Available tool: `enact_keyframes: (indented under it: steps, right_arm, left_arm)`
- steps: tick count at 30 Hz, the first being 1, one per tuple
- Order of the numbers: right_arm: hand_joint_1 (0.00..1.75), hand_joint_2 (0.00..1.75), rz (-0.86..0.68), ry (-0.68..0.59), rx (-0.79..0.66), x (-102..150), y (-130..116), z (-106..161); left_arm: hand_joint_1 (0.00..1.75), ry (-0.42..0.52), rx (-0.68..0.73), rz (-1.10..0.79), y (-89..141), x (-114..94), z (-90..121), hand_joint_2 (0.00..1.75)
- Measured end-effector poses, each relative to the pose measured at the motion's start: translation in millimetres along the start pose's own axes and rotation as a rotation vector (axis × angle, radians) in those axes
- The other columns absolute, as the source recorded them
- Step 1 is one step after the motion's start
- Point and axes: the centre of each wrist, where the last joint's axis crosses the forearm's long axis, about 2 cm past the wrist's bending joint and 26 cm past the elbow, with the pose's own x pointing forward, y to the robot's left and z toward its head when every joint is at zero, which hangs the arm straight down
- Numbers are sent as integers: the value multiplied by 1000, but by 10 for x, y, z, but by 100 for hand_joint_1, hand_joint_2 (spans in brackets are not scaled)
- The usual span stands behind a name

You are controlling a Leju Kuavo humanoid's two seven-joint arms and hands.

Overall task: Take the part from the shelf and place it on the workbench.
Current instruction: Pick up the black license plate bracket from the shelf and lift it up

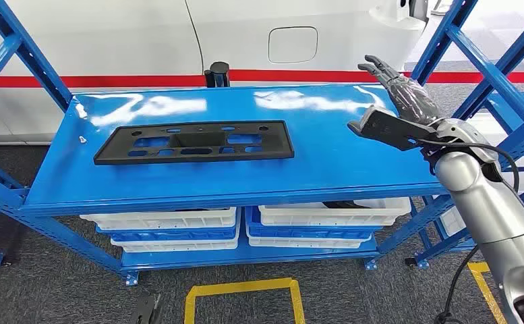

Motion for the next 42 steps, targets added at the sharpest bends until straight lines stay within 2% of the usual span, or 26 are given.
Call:
enact_keyframes:
  steps: [6, 14, 19, 24, 33, 42]
  right_arm:
    - [0, 175, 88, 48, 42, 43, -75, -288]
    - [0, 175, 130, 71, 88, 93, -39, -456]
    - [0, 175, 173, 75, 178, 239, 20, -654]
    - [0, 175, 208, 23, 276, 572, 164, -845]
    - [0, 175, 223, -129, 377, 1395, 592, -1075]
    - [0, 175, 208, -197, 436, 1751, 825, -1114]
  left_arm:
    - [0, 3, -11, 13, -61, 16, 9, 0]
    - [0, 7, -18, 22, -92, 20, 16, 0]
    - [0, 14, -17, 25, -144, 53, 15, 0]
    - [0, 14, -19, 29, -206, 121, 2, 0]
    - [0, 7, -13, 19, -297, 241, -21, 0]
    - [0, 4, -11, 9, -324, 287, -30, 0]
